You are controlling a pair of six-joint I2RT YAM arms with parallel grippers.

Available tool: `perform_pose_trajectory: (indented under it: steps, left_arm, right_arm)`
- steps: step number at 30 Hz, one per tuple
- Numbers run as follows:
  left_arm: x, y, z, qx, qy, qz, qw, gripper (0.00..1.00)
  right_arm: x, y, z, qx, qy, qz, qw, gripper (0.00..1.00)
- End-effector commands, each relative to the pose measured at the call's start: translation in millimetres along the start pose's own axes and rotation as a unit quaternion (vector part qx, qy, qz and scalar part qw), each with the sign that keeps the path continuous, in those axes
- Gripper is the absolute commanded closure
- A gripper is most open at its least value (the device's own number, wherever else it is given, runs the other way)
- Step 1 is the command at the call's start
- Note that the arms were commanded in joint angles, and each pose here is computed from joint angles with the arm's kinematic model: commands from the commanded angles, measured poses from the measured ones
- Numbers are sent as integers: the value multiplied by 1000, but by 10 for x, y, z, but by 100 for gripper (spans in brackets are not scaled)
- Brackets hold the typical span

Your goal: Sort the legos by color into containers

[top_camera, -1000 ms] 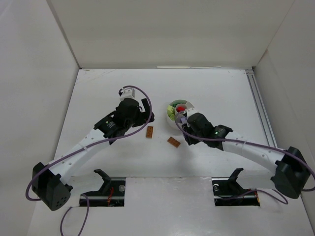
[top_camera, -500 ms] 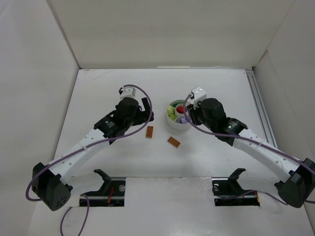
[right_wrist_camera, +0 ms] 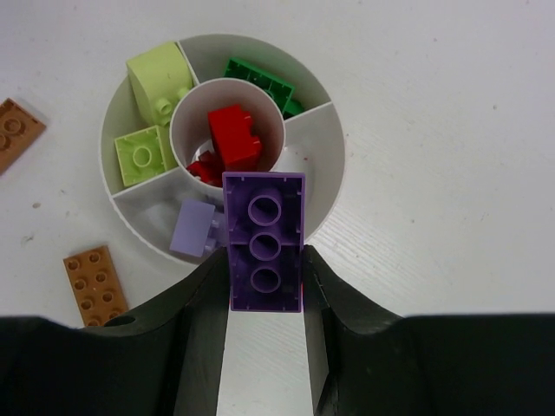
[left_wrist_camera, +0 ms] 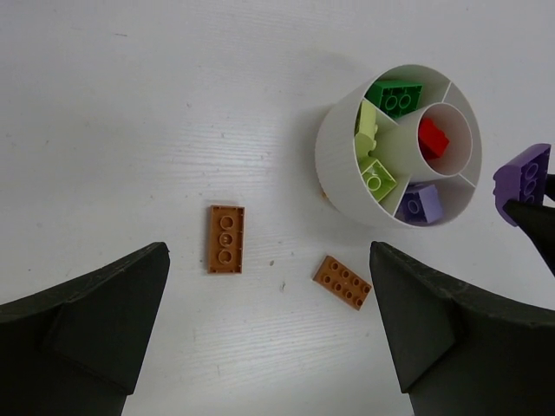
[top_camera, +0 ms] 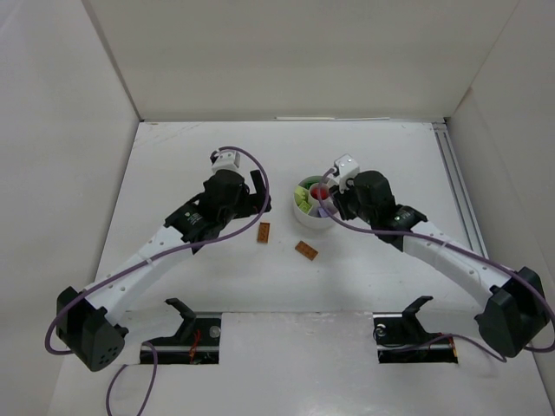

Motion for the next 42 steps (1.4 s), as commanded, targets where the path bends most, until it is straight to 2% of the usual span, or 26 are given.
perform_pose_trajectory:
  steps: [1,6,9,12,16,20,30,35,42]
  left_arm:
    - [-43,-57,-247,-40,-1,9,999,0]
    - [-55,-16,-245,-35,1,7,999,0]
    - [-46,-18,-226,-31,2,5,1000,0]
    - [-46,-18,-226,-31,2,5,1000,0]
    - [-46,-43,-242,-35,1,7,999,0]
    - [-48,-58,-260,-35,1,7,999,0]
    - [-42,-87,-296,-36,1,3,999,0]
    - [-41,-112,-312,-40,0,4,999,0]
    - [-51,-127,-346,-44,-2,6,999,0]
  right_arm:
    - [62,-21,-174,-56,5,-19,998,82]
    - [111,54,-188,-109,16,-39,993,79]
    - [129,165,-100,-90,13,-41,995,79]
    - [134,220,-130,-98,15,-48,994,79]
    - [136,241,-119,-113,17,-49,992,75]
    - [98,312,37,-96,22,-44,994,72]
    - [86,350,133,-94,32,-39,994,55]
    - [116,341,246,-81,35,-54,995,37]
    - [129,324,267,-80,40,-60,994,37]
Point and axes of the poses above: each gripper's point midway between its finger pads, its own y axis out along the fingers, its own x axis along the line the jaws close on, z = x × y, the point moved 5 cm from there along -y, back along the fingers, and after that the axes turned 14 degrees about y, right-handed, at the moved point
